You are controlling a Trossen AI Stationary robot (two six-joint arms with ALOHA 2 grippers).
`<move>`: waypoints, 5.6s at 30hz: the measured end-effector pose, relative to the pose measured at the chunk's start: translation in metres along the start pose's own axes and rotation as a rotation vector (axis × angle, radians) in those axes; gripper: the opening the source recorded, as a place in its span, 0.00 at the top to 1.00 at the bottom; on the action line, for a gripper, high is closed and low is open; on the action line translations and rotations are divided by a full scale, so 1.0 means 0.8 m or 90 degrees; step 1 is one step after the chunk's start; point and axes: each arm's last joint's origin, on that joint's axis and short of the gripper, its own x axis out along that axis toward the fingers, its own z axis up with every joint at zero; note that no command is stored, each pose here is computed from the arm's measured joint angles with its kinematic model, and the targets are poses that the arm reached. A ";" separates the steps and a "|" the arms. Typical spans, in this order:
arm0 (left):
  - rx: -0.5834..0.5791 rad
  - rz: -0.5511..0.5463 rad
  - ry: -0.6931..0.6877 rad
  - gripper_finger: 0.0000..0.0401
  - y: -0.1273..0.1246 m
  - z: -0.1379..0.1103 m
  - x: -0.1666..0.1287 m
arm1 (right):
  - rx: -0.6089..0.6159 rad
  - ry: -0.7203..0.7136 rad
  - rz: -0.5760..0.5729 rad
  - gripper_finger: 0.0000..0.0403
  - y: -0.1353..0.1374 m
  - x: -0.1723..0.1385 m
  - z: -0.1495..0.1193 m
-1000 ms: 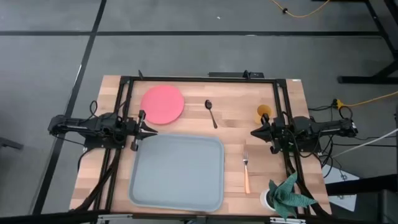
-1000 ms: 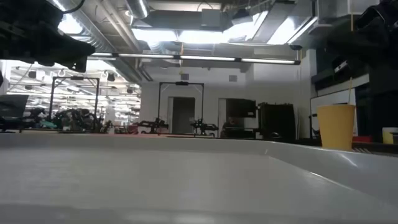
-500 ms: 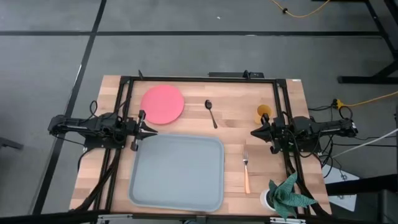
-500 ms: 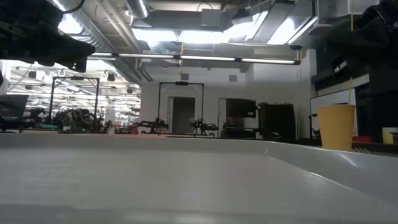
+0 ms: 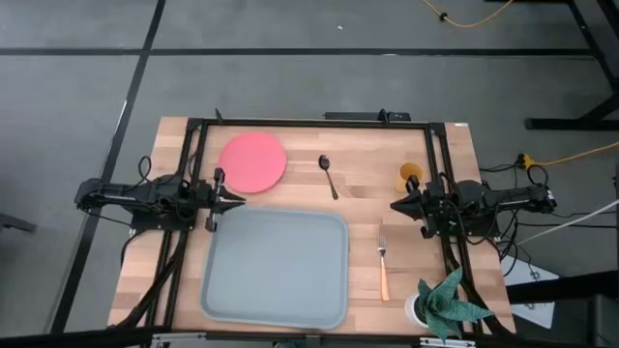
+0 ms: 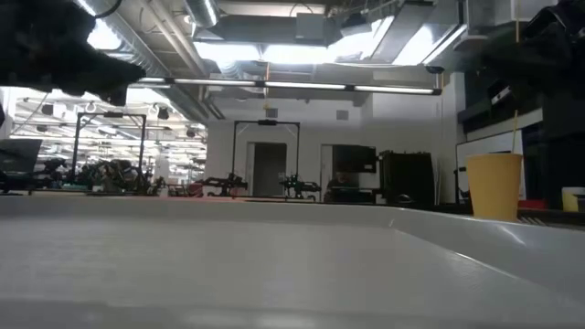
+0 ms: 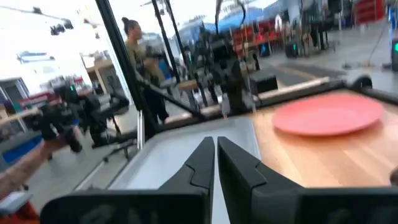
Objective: Pick and place plate/cup/fork/spoon on tray
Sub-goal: Put the yellow cup on the the gray tray
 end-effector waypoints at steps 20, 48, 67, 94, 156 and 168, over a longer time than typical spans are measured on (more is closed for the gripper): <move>-0.061 -0.006 -0.165 0.92 0.001 0.031 -0.004 | -0.187 -0.055 -0.160 0.94 0.031 0.003 0.140; -0.063 -0.011 -0.164 0.92 0.000 0.031 -0.004 | 0.014 0.497 -0.188 0.92 0.058 0.077 0.195; -0.064 -0.011 -0.164 0.92 0.000 0.031 -0.004 | 0.164 0.552 -0.254 0.48 0.047 0.063 0.189; -0.063 -0.011 -0.164 0.92 0.000 0.031 -0.004 | 0.036 0.749 -0.655 0.48 -0.012 0.110 0.133; -0.063 -0.011 -0.164 0.92 0.000 0.031 -0.004 | 0.255 0.541 -0.921 0.48 -0.088 0.084 0.059; -0.063 -0.011 -0.164 0.92 0.000 0.031 -0.004 | 0.271 0.418 -0.638 0.52 -0.111 0.193 0.085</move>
